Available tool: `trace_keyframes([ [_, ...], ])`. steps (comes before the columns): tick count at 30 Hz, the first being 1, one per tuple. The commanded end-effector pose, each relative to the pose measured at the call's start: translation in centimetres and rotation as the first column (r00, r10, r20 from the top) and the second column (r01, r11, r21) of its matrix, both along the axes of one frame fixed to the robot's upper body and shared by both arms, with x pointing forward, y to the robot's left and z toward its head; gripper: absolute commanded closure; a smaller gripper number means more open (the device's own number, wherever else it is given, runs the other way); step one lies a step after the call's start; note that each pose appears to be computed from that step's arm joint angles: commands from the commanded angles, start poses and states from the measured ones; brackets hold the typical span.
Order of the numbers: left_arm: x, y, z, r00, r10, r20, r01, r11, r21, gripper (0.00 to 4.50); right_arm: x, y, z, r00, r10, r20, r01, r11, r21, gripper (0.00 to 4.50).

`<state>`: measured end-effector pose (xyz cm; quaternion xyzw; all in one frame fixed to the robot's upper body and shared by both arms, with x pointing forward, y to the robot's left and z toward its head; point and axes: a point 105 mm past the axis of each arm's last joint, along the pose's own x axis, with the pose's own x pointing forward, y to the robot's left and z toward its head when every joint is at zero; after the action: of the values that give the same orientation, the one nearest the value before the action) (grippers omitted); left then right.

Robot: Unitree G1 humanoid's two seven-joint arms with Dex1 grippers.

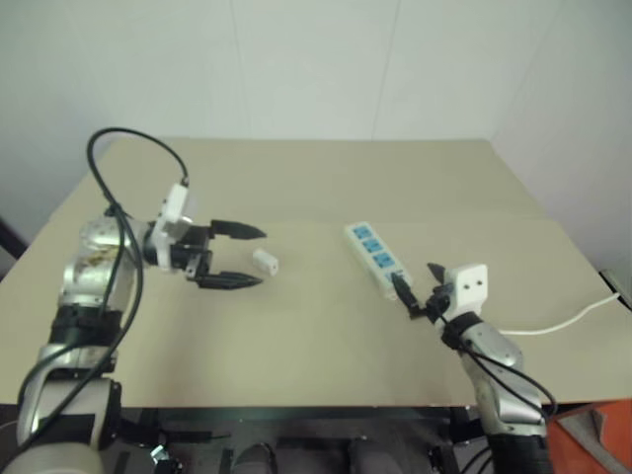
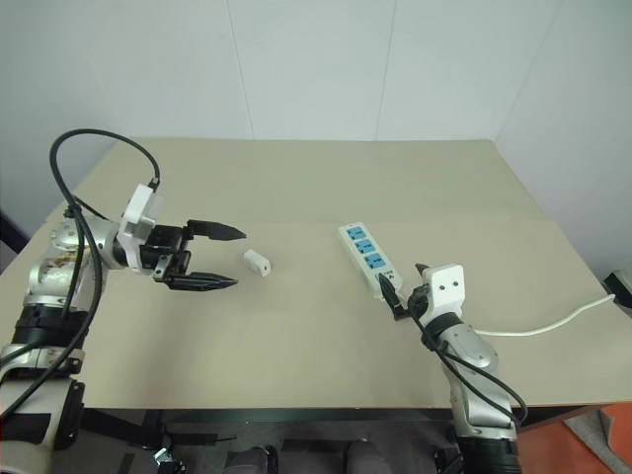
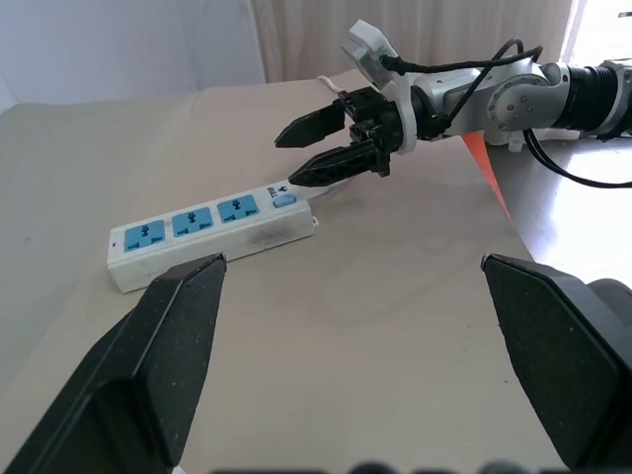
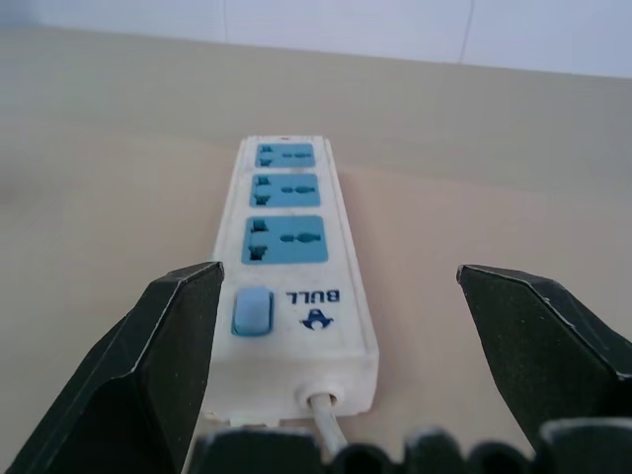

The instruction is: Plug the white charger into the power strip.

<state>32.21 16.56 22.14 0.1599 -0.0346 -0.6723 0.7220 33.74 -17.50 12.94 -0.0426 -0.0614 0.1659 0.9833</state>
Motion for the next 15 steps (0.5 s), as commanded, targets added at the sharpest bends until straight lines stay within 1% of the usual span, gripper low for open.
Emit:
trace_keyframes([
  [1, -0.4, 0.3, 0.8, 0.999, 0.004, 0.054, -0.004, 1.0, -0.008, 0.0, -0.1, 0.7, 0.9, 0.998, 0.058, 0.041, -0.058, 0.998, 0.009, 0.05],
  [6, -0.7, 0.4, 0.9, 0.999, 0.002, 0.053, -0.001, 1.0, -0.023, 0.0, 0.1, 1.3, 0.0, 0.997, 0.079, 0.019, -0.08, 0.997, 0.007, 0.05],
  [10, -0.9, 0.7, 0.8, 0.998, 0.014, 0.057, -0.013, 1.0, -0.018, 0.0, 0.5, 1.5, -0.9, 0.998, 0.064, 0.008, -0.064, 0.998, -0.021, 0.05],
  [15, -0.9, 0.9, 0.8, 0.998, 0.021, 0.06, -0.02, 1.0, -0.008, 0.0, 1.1, 1.3, -1.7, 0.999, 0.052, -0.006, -0.052, 0.998, -0.019, 0.05],
])
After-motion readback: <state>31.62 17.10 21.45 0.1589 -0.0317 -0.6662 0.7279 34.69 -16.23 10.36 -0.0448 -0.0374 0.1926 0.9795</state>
